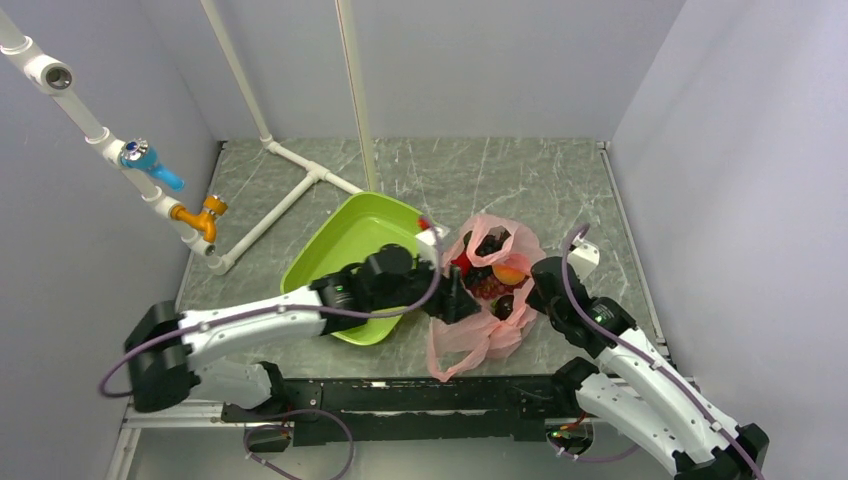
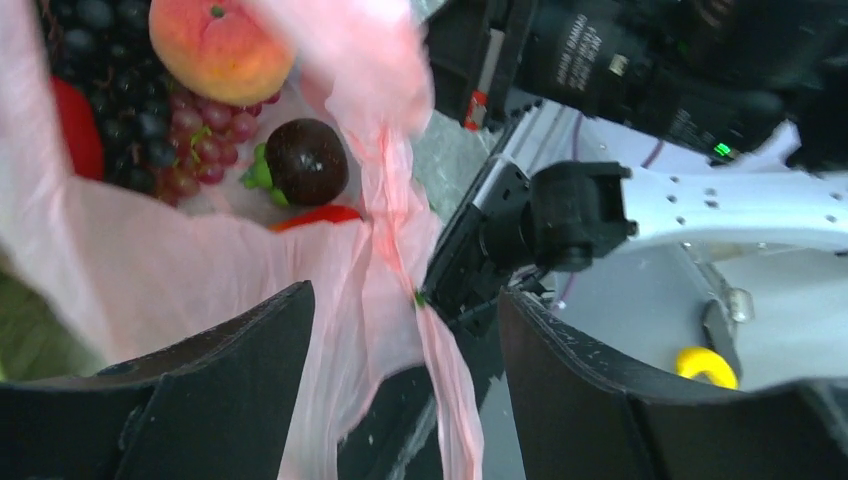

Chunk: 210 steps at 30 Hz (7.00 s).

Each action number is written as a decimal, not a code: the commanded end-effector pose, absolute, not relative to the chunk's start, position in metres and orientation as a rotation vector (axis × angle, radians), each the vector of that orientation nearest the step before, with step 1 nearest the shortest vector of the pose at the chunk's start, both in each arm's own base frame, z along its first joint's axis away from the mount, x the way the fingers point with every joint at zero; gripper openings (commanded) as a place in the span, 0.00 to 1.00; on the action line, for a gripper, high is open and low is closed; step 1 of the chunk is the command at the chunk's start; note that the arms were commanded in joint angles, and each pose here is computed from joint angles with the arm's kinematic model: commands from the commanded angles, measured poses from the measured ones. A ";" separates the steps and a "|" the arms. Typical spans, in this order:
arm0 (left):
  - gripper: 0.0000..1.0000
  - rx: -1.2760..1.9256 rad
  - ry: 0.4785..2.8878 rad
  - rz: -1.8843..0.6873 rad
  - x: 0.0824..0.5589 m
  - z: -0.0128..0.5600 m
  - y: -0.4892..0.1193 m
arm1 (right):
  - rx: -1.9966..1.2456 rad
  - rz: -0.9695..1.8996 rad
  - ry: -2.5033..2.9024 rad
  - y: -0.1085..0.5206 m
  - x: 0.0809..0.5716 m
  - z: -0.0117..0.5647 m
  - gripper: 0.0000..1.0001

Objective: Take the fake fruits out of the plastic bag
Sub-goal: Take out the fake fruit from the plastic bag, then place the fake fruit in the bin, then take out the fake fruit from the plastic bag.

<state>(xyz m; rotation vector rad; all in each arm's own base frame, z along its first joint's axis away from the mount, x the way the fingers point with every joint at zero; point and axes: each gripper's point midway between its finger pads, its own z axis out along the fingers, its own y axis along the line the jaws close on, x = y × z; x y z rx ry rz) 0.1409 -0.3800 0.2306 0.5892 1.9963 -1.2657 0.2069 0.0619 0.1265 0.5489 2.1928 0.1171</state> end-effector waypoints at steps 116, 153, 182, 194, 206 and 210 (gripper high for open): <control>0.50 0.045 2.475 -0.053 0.261 0.124 -0.155 | 0.521 0.171 2.169 0.069 0.211 0.147 0.00; 0.82 0.496 1.826 -1.052 0.179 0.229 -0.414 | 0.449 0.350 2.166 0.090 0.205 0.157 0.00; 0.70 0.791 1.970 -0.100 0.327 0.107 -0.429 | 0.453 0.331 2.143 0.089 0.212 0.157 0.00; 0.81 0.866 2.093 -0.128 0.325 0.070 -0.429 | 0.443 0.319 2.157 0.093 0.218 0.152 0.00; 0.53 0.833 2.112 -0.097 0.328 0.068 -0.426 | 0.457 0.307 2.166 0.091 0.215 0.148 0.00; 0.38 0.800 2.086 -0.192 0.320 0.103 -0.427 | 0.458 0.296 2.160 0.088 0.215 0.151 0.00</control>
